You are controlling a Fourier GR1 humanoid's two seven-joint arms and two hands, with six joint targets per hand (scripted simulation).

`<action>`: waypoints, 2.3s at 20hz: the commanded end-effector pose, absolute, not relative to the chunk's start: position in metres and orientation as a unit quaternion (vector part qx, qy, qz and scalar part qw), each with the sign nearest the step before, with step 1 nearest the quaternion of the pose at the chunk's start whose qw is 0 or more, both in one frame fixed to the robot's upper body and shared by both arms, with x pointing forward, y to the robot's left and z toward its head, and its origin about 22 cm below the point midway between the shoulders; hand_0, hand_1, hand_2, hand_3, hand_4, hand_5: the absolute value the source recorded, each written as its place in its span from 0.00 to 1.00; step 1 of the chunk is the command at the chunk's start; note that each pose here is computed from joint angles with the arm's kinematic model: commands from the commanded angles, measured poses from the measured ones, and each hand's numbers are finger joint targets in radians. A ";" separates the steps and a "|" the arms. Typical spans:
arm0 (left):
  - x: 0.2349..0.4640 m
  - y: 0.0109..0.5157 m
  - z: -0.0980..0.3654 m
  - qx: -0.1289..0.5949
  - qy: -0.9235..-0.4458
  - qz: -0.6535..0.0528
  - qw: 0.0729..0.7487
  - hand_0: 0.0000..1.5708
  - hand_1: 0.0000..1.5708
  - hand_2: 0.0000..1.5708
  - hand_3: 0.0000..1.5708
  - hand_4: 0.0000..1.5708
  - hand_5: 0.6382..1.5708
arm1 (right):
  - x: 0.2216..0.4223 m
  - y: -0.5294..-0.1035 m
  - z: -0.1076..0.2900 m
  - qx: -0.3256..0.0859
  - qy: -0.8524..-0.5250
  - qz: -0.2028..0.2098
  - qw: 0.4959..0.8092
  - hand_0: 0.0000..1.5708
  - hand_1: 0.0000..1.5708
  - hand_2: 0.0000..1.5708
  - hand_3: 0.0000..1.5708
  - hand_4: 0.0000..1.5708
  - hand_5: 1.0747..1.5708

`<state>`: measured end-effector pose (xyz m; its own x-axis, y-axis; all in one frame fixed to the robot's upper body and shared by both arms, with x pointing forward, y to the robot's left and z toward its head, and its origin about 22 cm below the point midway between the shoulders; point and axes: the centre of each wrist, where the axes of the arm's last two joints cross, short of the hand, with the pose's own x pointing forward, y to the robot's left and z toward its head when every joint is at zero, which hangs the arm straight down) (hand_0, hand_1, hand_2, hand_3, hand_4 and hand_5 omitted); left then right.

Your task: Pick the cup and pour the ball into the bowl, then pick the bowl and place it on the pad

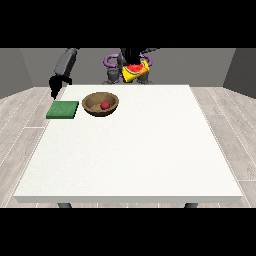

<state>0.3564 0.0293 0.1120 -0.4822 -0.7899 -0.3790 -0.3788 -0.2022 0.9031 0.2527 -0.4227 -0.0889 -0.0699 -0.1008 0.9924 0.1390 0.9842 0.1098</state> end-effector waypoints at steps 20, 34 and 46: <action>0.339 0.206 0.006 0.102 -0.856 -0.206 0.463 0.00 0.00 0.00 0.00 0.37 0.96 | 0.275 -0.461 -0.031 -0.040 -0.826 -0.167 0.537 0.00 0.00 0.23 0.04 0.29 0.93; 0.338 0.225 -0.010 0.066 -0.847 -0.180 0.496 0.00 0.00 0.00 0.00 0.00 0.06 | 0.312 -0.412 -0.033 0.024 -0.782 -0.169 0.599 0.00 0.00 0.00 0.00 0.00 1.00; 0.320 0.276 -0.038 0.068 -0.797 -0.143 0.583 0.00 0.00 0.00 0.00 0.00 0.06 | 0.316 -0.338 -0.074 0.046 -0.714 -0.175 0.676 0.00 0.00 0.00 0.00 0.00 1.00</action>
<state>0.3156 0.2704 -0.0506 -0.2812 -0.2923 0.9141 0.0335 0.9489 0.3137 0.3160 -0.3523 -0.0613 -0.0822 -0.2683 0.9598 0.1404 0.9504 0.2776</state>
